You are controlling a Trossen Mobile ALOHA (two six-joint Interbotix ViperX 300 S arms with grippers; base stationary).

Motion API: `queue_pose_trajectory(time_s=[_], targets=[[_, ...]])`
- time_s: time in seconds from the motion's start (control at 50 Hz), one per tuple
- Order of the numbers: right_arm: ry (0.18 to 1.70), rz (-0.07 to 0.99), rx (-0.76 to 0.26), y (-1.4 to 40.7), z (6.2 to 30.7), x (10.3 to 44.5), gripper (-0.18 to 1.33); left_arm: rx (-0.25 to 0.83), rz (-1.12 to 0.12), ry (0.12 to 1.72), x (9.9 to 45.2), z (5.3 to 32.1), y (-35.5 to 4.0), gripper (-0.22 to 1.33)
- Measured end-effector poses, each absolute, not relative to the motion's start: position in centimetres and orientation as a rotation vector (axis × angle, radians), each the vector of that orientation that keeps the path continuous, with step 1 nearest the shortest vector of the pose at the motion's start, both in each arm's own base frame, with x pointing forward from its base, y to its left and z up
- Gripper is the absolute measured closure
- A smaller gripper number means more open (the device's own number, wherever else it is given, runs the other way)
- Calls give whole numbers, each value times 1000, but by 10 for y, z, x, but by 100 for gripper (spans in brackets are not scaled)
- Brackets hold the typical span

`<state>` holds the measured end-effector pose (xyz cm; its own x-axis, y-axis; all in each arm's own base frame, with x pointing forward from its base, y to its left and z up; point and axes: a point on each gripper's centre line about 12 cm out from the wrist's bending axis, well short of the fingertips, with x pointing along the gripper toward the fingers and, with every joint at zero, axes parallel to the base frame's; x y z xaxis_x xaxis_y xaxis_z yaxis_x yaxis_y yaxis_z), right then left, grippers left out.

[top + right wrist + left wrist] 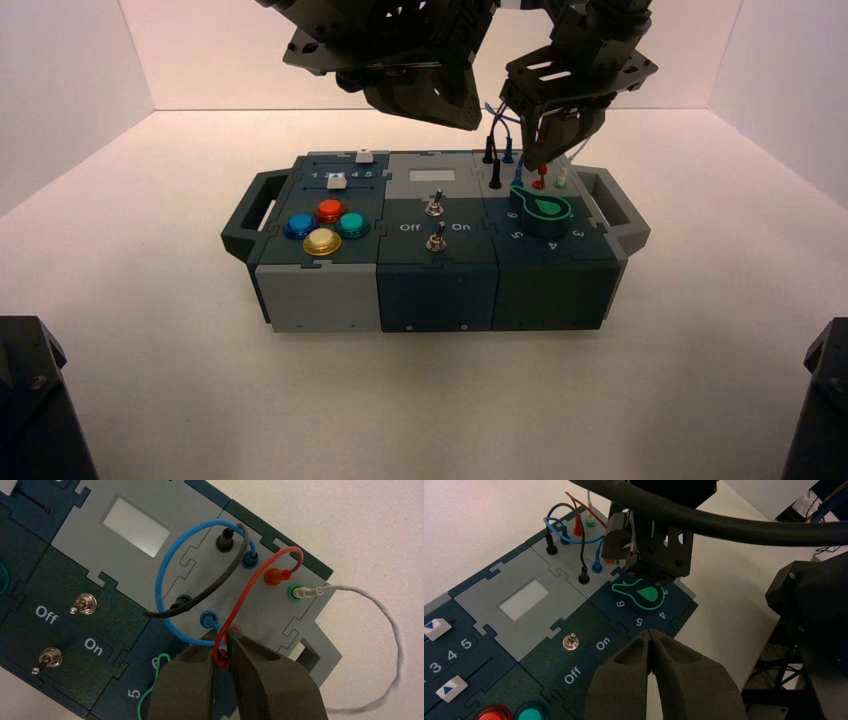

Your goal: Insert the red wire.

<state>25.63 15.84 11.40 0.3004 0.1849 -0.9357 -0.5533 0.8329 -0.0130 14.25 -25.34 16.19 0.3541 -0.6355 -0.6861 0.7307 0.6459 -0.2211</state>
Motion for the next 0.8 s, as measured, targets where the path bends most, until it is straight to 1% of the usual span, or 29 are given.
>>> queue_pose_trajectory(time_s=[0.54, 0.8], targets=[[1150, 509, -393, 157, 115, 259, 110, 130, -887, 822, 142, 162, -253, 128], [1137, 509, -390, 157, 115, 260, 110, 131, -888, 820, 143, 162, -253, 128]])
